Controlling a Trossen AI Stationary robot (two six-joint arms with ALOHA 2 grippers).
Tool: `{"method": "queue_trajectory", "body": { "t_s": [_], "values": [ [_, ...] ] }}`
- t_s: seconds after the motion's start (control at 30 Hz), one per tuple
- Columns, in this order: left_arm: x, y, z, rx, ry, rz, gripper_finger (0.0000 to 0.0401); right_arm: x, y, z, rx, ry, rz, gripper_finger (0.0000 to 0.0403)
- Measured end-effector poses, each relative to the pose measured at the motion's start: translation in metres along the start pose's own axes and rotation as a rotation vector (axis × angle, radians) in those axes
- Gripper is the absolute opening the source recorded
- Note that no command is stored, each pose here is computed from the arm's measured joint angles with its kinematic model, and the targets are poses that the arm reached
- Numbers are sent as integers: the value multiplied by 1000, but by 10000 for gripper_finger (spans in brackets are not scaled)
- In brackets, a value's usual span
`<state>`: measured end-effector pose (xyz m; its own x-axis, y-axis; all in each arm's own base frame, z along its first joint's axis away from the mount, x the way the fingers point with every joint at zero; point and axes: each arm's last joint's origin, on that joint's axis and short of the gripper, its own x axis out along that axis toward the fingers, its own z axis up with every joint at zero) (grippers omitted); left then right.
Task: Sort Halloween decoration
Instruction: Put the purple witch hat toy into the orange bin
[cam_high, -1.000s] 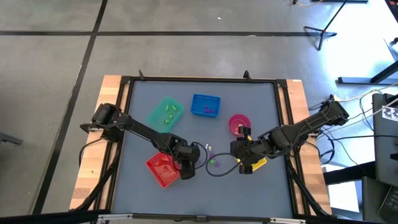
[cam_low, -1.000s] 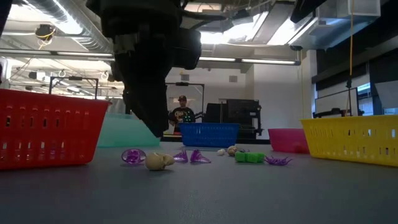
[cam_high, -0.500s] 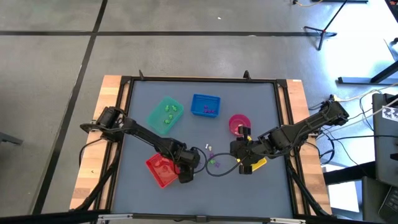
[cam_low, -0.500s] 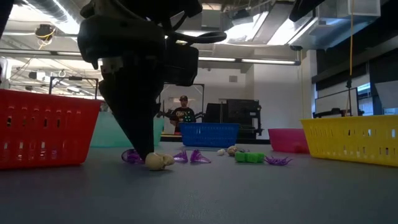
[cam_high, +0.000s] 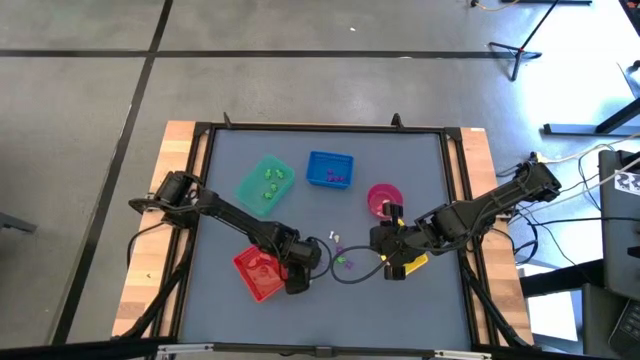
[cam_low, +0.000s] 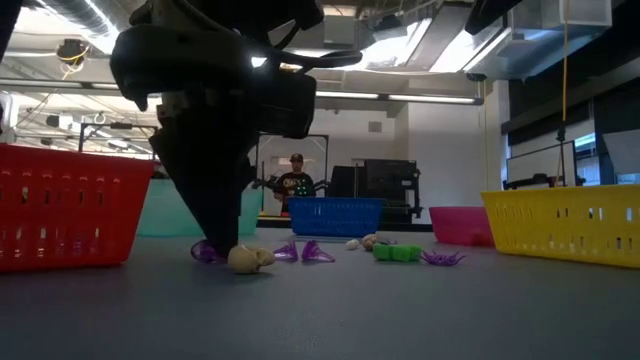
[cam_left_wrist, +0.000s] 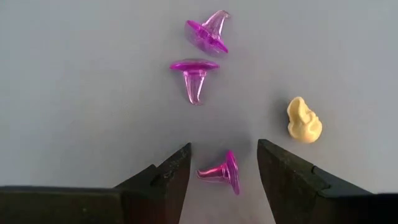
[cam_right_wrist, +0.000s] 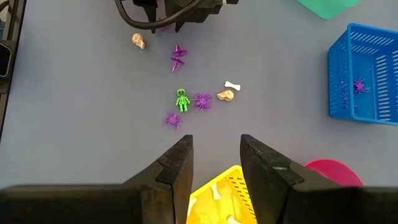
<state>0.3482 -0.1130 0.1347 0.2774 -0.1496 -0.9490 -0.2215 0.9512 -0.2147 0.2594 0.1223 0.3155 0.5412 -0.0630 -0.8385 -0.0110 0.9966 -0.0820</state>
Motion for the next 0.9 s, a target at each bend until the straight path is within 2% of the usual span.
{"method": "queue_trajectory", "body": {
  "t_s": [0.27,0.9],
  "values": [
    [-16,-1,2,-1,-20,14,161,0,0,0,1,-1,0,131],
    [-12,-5,-1,16,-39,54,160,0,0,0,0,-1,0,131]
  ]
}}
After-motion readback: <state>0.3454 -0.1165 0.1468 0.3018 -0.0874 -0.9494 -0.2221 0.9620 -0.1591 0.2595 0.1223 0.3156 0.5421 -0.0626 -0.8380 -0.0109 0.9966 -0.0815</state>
